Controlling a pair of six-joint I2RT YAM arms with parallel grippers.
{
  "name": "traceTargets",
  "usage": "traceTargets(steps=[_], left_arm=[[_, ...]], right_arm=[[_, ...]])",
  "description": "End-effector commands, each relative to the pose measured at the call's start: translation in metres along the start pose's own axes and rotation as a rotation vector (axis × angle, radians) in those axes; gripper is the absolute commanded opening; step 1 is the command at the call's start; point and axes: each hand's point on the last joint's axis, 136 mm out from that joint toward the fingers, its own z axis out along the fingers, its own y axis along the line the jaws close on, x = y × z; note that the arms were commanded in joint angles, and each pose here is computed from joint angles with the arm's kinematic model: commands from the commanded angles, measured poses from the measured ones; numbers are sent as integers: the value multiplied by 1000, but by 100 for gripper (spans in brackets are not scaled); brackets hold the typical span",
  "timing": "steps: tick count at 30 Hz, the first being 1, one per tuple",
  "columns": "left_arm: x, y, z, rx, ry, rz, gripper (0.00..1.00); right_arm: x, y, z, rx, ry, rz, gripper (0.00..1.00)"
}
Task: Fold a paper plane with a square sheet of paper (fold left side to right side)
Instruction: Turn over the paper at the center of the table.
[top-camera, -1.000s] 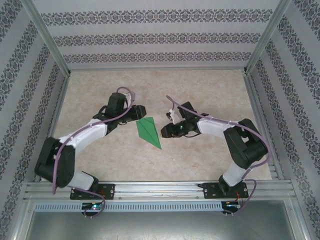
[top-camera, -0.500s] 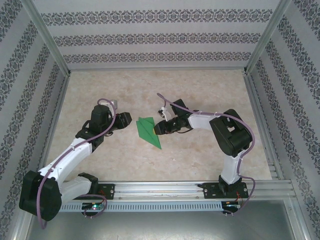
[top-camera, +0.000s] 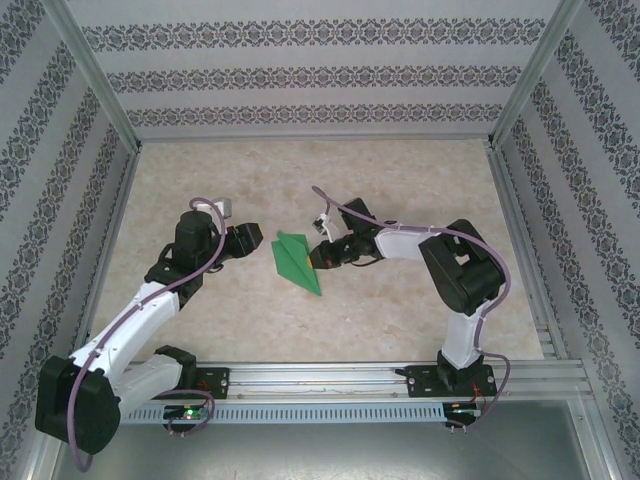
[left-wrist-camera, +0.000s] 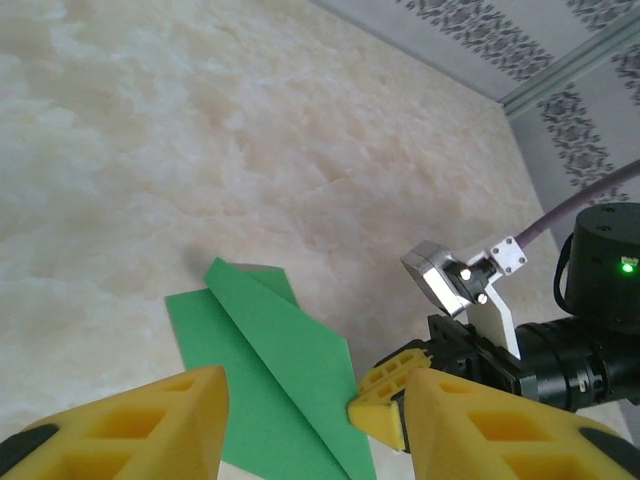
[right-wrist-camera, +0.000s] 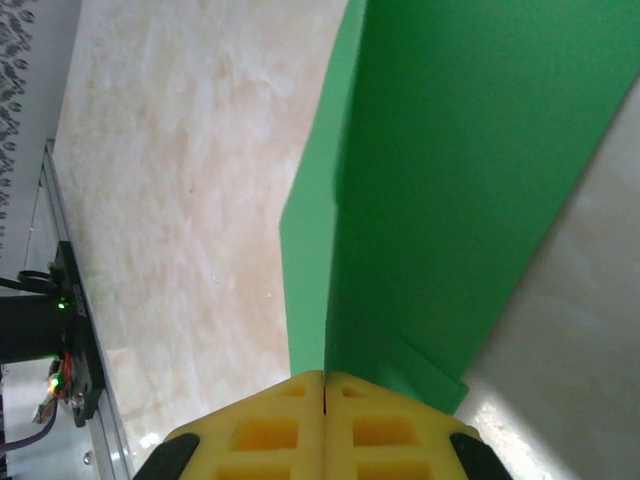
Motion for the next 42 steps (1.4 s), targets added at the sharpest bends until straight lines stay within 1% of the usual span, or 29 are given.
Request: traceTargets(steps=[1, 6, 8, 13, 17, 23, 31, 39, 42], left_arm=[[-16, -21, -12, 102, -69, 39, 52], [-35, -62, -29, 303, -144, 39, 56], [-43, -80, -36, 390, -161, 31, 56], [-57, -119, -46, 586, -143, 4, 55], [-62, -139, -43, 683, -119, -5, 54], [-57, -155, -28, 726, -72, 17, 54], [-48, -155, -7, 714, -36, 4, 54], [-44, -158, 1, 723, -22, 3, 54], [-43, -160, 2, 728, -18, 5, 50]], right_arm=[[-23, 30, -34, -51, -95, -83, 0], [-49, 63, -80, -142, -223, -143, 0], [-58, 77, -99, -187, -278, -168, 0], [-75, 116, -144, -309, -404, -246, 0], [-78, 140, -160, -378, -448, -286, 0], [-72, 158, -160, -428, -442, -301, 0], [-69, 167, -155, -459, -422, -309, 0], [-69, 171, -149, -474, -407, -309, 0], [-70, 173, -147, -479, -401, -308, 0]])
